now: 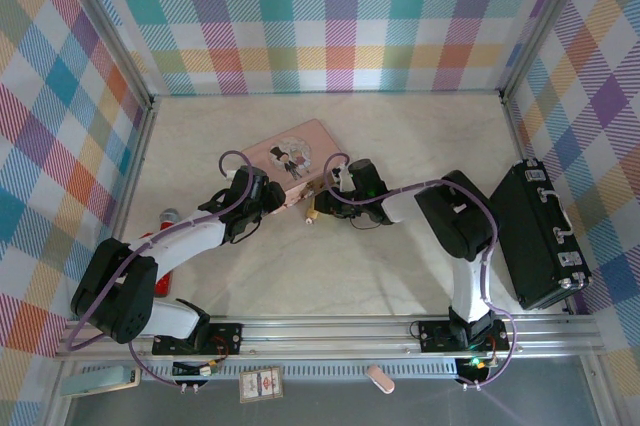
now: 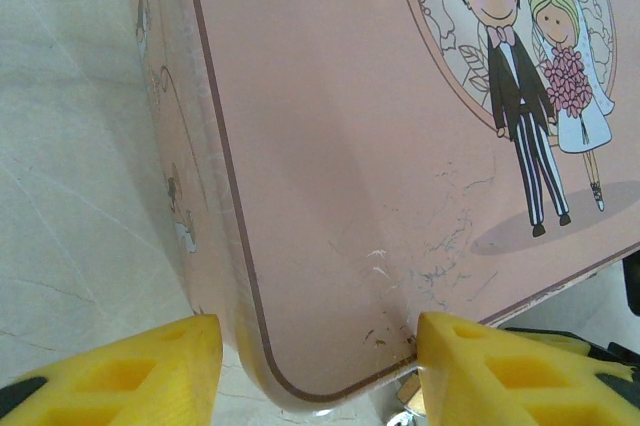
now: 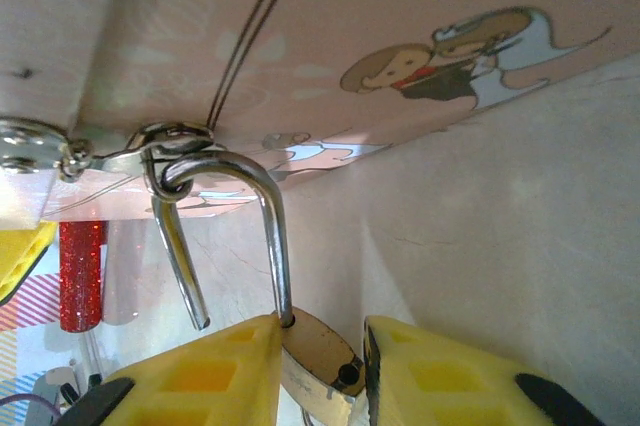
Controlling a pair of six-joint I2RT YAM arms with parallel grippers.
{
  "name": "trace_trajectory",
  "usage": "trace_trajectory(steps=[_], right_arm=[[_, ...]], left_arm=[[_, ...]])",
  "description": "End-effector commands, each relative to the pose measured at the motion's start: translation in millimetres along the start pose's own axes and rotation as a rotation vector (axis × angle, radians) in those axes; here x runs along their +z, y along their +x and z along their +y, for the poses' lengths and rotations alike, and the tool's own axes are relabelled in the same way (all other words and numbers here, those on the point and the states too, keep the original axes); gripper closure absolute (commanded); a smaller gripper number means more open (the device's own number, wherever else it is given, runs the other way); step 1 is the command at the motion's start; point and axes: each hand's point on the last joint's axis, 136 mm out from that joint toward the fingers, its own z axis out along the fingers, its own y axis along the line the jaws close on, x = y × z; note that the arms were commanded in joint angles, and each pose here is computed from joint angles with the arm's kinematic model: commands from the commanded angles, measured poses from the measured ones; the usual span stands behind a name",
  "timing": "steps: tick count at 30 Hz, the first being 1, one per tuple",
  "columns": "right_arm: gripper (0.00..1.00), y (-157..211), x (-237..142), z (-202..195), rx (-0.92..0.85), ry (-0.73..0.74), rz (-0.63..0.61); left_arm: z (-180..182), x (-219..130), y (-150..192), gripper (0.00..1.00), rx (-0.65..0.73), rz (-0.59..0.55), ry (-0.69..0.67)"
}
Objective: Unlock the padlock with the key
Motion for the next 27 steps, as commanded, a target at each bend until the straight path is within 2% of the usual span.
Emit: trace_trajectory(steps=[1,13,22,27], right_arm=[[0.71,-5.0,8.4,15.5,-0.016,-0.071,-0.004],[0.75,-28.2,1.0,16.3,0.043,-0.1,-0.19],[0.77,-26.9,8.4,6.3,0.054,-0.057,-0.17],[0.77,-25.9,11.9,15.7,0.035,-0.106,-0.15]], left_arm=[[29.4,2.1,28.8,0.47,0.023,0.081,-0.097],[26.4,-2.2,25.8,0.48,0.01,0.063,-0.085],[26.4,-3.2,28.1,0.48,0.013,0.068,-0.084],[25.1,-2.5,28.8,0.48,0.014,0.07,-0.078]])
